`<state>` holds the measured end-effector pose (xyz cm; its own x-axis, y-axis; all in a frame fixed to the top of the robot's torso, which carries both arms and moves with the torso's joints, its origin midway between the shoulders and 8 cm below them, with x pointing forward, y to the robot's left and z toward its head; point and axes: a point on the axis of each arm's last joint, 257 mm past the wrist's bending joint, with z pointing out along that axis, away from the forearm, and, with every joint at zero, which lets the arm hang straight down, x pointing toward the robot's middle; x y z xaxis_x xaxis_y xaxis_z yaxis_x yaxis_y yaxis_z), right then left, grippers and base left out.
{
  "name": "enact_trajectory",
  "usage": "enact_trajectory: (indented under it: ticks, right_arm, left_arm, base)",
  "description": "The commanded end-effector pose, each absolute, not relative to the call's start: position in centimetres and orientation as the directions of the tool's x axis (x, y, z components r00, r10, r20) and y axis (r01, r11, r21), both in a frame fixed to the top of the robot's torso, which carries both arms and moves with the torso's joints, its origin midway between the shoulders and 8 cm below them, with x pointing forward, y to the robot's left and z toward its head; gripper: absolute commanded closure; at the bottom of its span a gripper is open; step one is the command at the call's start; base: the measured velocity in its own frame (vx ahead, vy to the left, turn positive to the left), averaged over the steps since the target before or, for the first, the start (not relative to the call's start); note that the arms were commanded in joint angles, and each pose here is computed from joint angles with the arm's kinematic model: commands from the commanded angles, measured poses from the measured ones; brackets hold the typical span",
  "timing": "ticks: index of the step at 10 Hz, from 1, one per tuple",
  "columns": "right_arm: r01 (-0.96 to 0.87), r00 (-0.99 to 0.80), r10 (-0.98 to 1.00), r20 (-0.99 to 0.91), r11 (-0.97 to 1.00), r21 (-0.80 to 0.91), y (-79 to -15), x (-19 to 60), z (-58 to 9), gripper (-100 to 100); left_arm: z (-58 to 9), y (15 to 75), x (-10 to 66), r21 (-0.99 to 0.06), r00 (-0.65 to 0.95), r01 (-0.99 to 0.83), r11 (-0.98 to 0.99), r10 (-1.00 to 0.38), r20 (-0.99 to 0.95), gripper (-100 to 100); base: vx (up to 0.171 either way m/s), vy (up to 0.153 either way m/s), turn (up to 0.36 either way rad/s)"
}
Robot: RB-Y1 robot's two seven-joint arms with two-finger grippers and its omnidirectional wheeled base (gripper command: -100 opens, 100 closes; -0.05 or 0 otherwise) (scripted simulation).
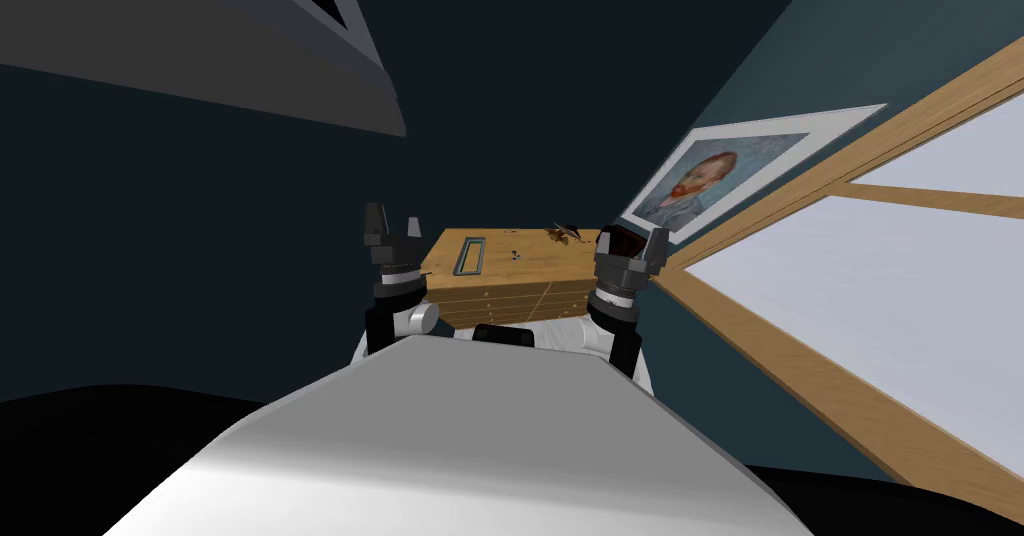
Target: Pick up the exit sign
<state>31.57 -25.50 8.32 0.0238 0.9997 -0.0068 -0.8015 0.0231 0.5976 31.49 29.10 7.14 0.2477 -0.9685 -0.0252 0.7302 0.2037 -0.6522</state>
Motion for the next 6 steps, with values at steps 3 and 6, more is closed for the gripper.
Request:
enact_trajectory:
  ticks: [3, 6]
  right_arm:
    - [-0.802, 0.024, 1.0, -0.007, 0.023, 0.597, -25.5, 31.6, 8.3, 0]
    - [-0.802, 0.024, 1.0, -0.007, 0.023, 0.597, -25.5, 31.6, 8.3, 0]
  left_arm:
    - [6.5, 29.1, 32.6, -0.694, 0.163, 0.703, 0.155, -0.985, -0.055, -100]
    - [5.5, 29.5, 33.7, -0.738, 0.101, 0.666, 0.107, -0.993, -0.052, -100]
  base:
    - [-0.085, -0.074, -0.084]
    - [-0.055, -0.107, -0.085]
